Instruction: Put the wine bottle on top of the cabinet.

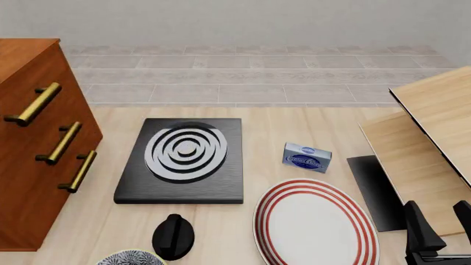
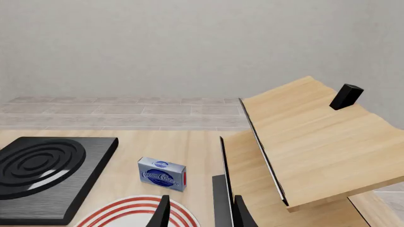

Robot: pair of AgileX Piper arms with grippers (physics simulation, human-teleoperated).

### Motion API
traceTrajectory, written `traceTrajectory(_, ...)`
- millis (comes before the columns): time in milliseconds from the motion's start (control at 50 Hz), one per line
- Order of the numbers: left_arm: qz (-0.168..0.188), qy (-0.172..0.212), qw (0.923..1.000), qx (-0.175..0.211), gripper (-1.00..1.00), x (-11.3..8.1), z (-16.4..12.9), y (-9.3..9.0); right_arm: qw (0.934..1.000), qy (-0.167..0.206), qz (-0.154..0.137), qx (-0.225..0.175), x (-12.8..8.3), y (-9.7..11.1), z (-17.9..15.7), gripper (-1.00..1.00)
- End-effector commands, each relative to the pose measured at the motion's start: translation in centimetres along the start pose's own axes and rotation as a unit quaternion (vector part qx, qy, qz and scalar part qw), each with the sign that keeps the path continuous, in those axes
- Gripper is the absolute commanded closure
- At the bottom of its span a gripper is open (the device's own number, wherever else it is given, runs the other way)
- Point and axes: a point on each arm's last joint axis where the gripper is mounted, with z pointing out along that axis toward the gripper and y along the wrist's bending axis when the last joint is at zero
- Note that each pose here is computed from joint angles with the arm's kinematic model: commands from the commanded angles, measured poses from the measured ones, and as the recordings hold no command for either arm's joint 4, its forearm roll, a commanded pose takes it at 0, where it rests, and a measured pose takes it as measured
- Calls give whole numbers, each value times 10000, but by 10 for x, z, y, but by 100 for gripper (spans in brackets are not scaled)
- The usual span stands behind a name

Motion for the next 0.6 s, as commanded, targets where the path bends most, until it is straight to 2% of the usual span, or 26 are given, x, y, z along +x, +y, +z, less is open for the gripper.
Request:
traceTrajectory(20, 111, -5, 9999, 24, 100, 8, -7, -3, 10000, 0, -1, 1, 0, 0, 0, -100)
traceTrajectory(560, 181, 118, 9997, 113, 100, 22, -6, -10, 10000, -1, 0, 0, 0, 0, 0, -100)
traceTrajectory(600, 224, 119, 9997, 50, 100, 23, -5, -7, 10000, -1, 1, -1, 0, 0, 0, -100)
